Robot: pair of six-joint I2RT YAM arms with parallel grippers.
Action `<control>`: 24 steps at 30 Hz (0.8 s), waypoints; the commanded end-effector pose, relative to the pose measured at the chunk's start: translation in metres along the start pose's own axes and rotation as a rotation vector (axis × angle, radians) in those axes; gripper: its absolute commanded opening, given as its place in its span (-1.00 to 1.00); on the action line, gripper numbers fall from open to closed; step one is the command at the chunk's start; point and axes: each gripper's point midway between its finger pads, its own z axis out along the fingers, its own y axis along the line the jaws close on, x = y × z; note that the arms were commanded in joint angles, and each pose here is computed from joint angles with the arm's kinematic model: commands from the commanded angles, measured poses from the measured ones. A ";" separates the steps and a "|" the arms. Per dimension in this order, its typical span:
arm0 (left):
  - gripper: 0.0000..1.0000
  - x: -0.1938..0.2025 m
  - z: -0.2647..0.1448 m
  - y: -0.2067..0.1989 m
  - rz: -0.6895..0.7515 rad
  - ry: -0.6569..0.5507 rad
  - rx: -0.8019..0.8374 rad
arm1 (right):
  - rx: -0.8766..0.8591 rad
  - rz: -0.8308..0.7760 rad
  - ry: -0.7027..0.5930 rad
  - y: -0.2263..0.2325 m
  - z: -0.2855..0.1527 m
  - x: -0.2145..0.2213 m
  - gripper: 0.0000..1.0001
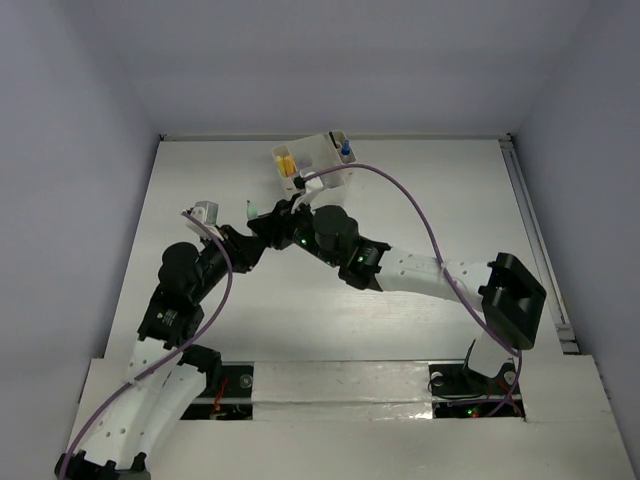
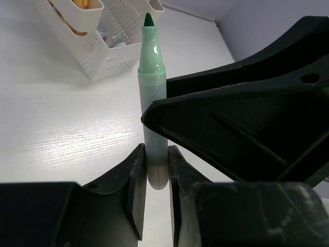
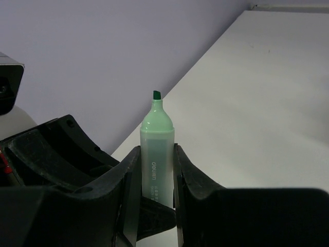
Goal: Sort the stationery into containers
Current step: Pick up the pen from the center of the board, then close the pen cap on the pen.
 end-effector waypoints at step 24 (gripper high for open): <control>-1.00 0.013 -0.029 -0.073 0.239 0.118 0.429 | 0.658 -0.083 0.368 -0.210 -0.201 0.011 0.32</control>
